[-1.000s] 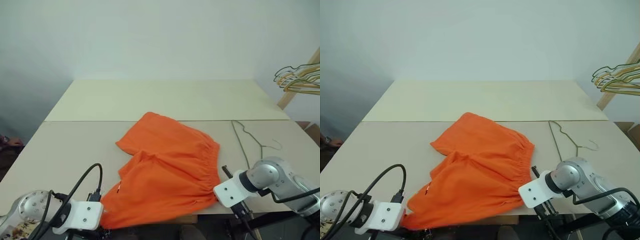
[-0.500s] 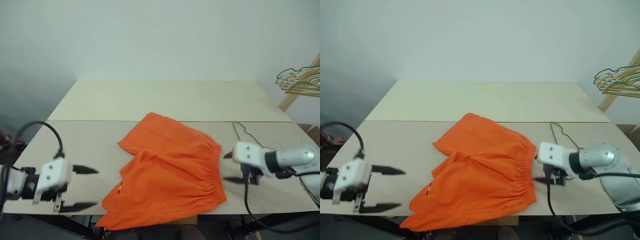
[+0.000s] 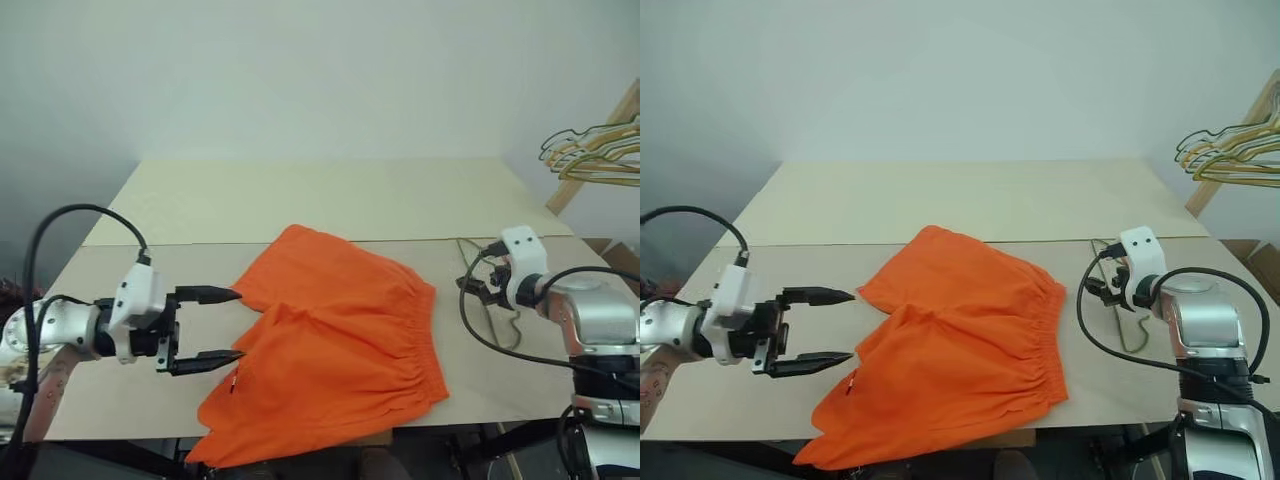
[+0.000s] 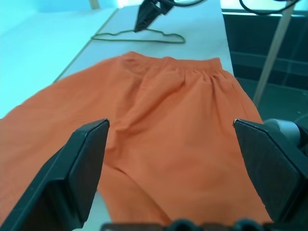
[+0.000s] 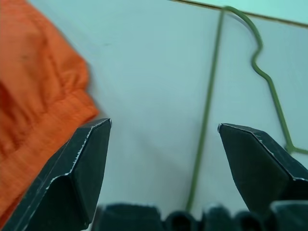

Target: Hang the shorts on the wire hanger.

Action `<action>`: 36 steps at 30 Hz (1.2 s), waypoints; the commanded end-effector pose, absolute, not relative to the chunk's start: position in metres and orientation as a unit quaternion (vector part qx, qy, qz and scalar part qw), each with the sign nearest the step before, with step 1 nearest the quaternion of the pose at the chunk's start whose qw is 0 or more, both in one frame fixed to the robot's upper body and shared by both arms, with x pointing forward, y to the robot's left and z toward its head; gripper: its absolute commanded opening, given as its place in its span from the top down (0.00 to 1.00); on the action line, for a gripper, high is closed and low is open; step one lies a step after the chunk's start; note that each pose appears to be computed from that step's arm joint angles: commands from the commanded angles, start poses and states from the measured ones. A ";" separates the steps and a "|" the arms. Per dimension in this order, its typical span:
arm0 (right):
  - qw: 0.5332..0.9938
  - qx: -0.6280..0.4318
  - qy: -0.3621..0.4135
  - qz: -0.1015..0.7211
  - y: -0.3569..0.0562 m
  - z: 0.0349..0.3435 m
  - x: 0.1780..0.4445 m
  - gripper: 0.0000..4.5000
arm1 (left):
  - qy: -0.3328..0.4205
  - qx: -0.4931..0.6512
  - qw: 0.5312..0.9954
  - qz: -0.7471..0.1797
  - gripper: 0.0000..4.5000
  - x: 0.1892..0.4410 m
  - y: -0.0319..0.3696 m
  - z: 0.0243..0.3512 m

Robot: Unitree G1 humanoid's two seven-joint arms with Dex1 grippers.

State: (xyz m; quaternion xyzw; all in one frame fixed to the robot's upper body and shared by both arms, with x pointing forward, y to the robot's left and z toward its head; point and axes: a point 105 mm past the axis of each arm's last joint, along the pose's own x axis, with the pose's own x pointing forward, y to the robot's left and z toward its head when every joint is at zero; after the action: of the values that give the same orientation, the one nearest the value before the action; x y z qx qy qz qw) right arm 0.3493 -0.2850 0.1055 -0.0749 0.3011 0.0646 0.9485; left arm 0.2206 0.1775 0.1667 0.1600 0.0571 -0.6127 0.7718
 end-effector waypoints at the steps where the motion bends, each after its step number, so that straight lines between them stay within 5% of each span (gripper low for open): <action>1: 0.960 -0.055 0.269 0.053 -0.295 0.122 0.362 0.08 | 0.033 0.173 0.758 -0.628 0.00 0.217 0.167 0.175; 28: 0.891 -0.045 0.431 0.137 -0.285 0.049 0.351 0.08 | 0.010 0.166 0.739 -0.653 0.00 0.211 0.145 0.176; 31: 0.885 -0.056 0.443 0.132 -0.286 0.042 0.348 0.20 | 0.010 0.168 0.740 -0.651 0.00 0.211 0.144 0.174; 36: 0.883 -0.076 0.448 0.115 -0.290 0.038 0.348 0.59 | 0.007 0.171 0.743 -0.647 0.00 0.212 0.144 0.173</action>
State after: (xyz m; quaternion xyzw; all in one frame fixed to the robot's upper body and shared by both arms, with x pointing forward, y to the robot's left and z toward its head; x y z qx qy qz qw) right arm 0.3539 -0.2917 0.0514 -0.0812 0.4242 0.1155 0.8945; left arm 0.2115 0.1461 0.1677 0.1584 0.0246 -0.6474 0.7451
